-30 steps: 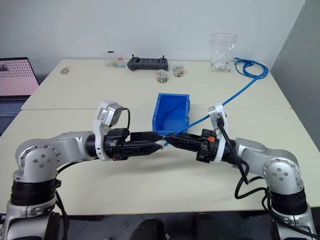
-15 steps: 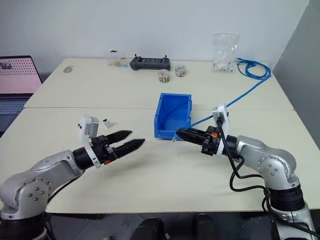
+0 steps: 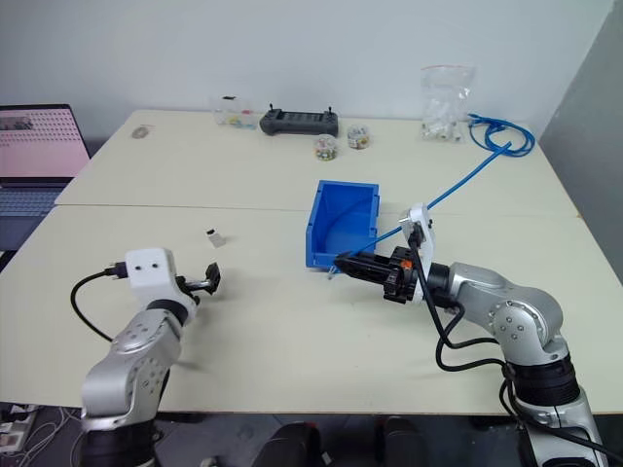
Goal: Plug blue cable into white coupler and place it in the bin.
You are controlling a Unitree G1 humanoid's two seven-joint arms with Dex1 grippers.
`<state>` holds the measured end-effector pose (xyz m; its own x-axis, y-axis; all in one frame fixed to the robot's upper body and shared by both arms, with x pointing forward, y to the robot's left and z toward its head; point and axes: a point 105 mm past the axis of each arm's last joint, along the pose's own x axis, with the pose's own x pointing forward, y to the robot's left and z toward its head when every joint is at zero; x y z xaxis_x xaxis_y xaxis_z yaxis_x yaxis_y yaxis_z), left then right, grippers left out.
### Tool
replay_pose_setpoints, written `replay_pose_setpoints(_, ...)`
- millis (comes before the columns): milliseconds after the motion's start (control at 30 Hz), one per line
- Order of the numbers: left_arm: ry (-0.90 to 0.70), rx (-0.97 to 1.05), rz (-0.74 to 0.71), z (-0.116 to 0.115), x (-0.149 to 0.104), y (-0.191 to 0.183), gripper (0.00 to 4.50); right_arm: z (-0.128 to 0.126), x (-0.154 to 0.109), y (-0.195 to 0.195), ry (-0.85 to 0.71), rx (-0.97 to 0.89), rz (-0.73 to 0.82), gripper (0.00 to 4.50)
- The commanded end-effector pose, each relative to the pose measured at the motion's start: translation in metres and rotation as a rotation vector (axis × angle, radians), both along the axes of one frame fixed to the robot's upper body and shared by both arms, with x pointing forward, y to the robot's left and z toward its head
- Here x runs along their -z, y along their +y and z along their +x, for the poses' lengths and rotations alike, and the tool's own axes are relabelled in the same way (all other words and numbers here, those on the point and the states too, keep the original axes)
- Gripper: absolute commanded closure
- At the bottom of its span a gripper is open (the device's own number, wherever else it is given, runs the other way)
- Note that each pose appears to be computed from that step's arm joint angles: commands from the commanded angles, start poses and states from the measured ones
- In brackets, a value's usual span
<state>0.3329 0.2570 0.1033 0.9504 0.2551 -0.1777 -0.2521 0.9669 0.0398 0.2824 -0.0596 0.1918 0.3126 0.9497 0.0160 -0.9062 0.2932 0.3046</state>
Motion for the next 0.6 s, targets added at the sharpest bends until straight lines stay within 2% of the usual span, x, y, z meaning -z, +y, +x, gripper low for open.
replay_pose_setpoints(33, -0.033, -0.024, 0.016, 0.025, -0.002, -0.003, 0.0, -0.003, -0.012, 0.003, -0.044, -0.026, 0.016, 4.41)
replay_pose_setpoints(300, -0.041, -0.053, -0.028, 0.058, 0.005, -0.019, 0.0, -0.005, -0.014, 0.002, -0.054, -0.024, 0.006, 4.41)
replay_pose_setpoints(600, -0.065, -0.13, -0.035, 0.078, 0.004, -0.025, 0.0, -0.006, -0.015, 0.003, -0.06, -0.028, 0.002, 4.41)
